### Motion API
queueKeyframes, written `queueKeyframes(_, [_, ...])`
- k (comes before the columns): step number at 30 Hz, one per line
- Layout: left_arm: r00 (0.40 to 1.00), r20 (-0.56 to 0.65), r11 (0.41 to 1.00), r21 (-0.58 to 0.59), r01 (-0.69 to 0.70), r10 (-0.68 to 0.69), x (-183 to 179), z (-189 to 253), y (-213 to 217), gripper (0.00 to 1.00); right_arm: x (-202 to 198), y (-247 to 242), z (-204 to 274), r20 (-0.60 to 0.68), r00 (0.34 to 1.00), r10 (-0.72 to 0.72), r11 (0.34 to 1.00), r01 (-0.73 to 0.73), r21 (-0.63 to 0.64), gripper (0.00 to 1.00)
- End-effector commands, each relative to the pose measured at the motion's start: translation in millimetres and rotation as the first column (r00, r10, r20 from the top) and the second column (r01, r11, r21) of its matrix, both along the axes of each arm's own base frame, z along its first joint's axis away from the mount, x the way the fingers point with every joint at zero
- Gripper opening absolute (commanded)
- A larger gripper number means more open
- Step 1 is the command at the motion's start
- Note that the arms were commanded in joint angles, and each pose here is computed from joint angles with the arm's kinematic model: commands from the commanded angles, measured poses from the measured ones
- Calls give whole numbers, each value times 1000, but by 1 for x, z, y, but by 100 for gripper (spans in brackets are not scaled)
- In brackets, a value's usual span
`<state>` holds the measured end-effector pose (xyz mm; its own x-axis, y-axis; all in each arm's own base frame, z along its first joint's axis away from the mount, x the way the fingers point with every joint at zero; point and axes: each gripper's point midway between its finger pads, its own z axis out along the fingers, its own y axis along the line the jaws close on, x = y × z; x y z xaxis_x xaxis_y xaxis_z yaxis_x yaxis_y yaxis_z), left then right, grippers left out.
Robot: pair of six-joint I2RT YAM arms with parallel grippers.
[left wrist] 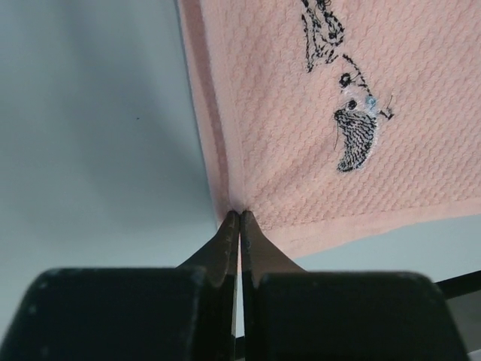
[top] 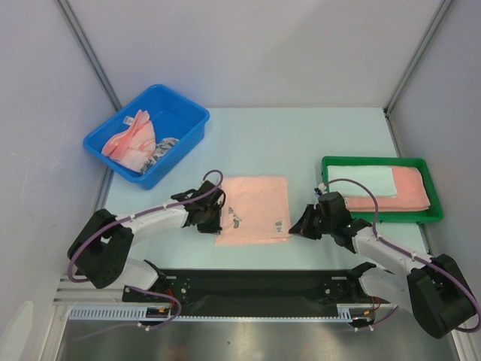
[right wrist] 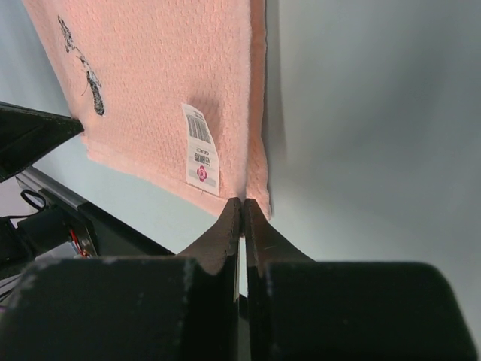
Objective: Fold and stack the towels
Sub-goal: Fold the towel
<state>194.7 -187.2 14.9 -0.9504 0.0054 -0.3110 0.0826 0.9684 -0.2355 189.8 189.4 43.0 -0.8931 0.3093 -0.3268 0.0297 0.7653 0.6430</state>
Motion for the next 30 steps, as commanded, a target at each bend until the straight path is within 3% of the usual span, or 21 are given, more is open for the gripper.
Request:
queueKeyframes(1, [998, 50, 999, 28, -26, 24, 15, 20, 4, 0, 8, 1, 12, 46, 999, 5, 1000, -4, -8, 0])
queueKeyframes(10, [997, 81, 999, 38, -24, 21, 23, 68, 3, 1, 21, 9, 38, 77, 997, 12, 1000, -13, 13, 0])
queueKeyframes(14, [998, 66, 1000, 15, 0, -1, 9, 90, 3, 0, 13, 8, 52, 49, 999, 9, 1000, -10, 13, 0])
queueKeyframes(21, [997, -82, 1000, -18, 7, -9, -30, 25, 8, 1, -18, 8, 10, 20, 1000, -5, 992, 3, 129, 0])
queueKeyframes(30, [995, -104, 999, 35, 11, -7, -30, 2, 15, 1, -17, 7, -7, 26, 1000, 10, 994, -13, 109, 0])
